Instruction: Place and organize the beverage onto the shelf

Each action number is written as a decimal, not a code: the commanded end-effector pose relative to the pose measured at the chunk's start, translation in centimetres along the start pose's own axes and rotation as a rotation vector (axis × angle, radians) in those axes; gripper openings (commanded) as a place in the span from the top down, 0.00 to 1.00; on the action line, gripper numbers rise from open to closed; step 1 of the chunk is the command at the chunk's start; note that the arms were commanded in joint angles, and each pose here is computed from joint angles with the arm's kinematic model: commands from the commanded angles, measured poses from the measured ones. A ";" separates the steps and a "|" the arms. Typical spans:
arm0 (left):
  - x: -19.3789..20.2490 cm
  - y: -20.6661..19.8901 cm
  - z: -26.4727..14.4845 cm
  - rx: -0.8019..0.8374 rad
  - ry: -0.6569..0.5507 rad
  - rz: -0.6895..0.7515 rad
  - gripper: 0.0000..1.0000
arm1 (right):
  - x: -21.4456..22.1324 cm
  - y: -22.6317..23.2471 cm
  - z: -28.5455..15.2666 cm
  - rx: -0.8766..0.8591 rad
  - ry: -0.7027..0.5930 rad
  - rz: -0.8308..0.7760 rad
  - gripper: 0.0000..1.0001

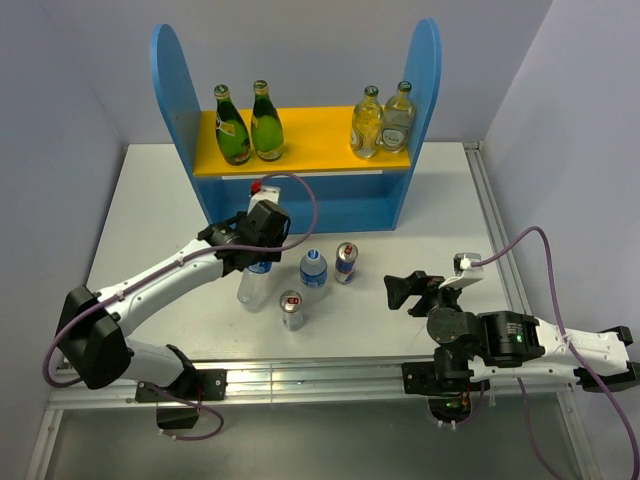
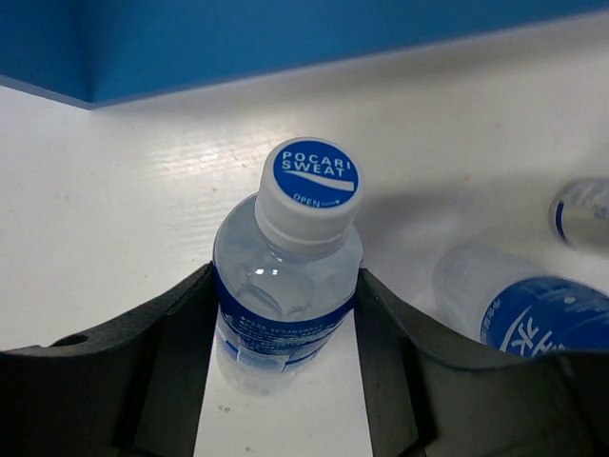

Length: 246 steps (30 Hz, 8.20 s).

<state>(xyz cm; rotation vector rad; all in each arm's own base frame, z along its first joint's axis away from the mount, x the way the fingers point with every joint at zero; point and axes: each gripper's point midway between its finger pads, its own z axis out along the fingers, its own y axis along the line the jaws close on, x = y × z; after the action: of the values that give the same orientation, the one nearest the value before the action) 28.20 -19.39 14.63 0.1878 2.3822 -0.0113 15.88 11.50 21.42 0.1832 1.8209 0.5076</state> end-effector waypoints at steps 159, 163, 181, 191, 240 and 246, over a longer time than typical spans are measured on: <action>-13.5 12.1 10.8 -0.366 -0.775 -0.486 0.05 | -0.9 -0.4 -0.3 -0.024 -0.040 0.075 0.00; -13.5 12.2 9.3 -0.361 -0.761 -0.492 0.01 | -1.0 -0.4 -0.3 -0.024 -0.039 0.076 0.00; -8.3 6.1 2.8 -0.096 -0.570 -0.412 0.01 | -0.9 -0.5 -0.2 -0.016 -0.041 0.069 0.00; -3.4 0.9 -7.4 0.199 -0.532 -0.330 0.01 | -0.9 -0.5 -0.2 -0.007 -0.042 0.070 0.00; 0.9 -10.9 -1.0 0.272 -0.622 -0.035 0.29 | -1.1 -0.6 -0.3 -0.023 -0.044 0.093 0.00; 0.2 -10.4 -0.5 0.249 -0.622 -0.044 0.91 | -1.2 -0.7 -0.4 -0.023 -0.046 0.094 0.00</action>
<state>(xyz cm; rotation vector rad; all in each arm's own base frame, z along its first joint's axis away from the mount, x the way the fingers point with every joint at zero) 25.36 -30.14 13.67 0.2467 1.7740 -0.3786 15.84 10.53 21.80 0.2323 1.7912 0.5681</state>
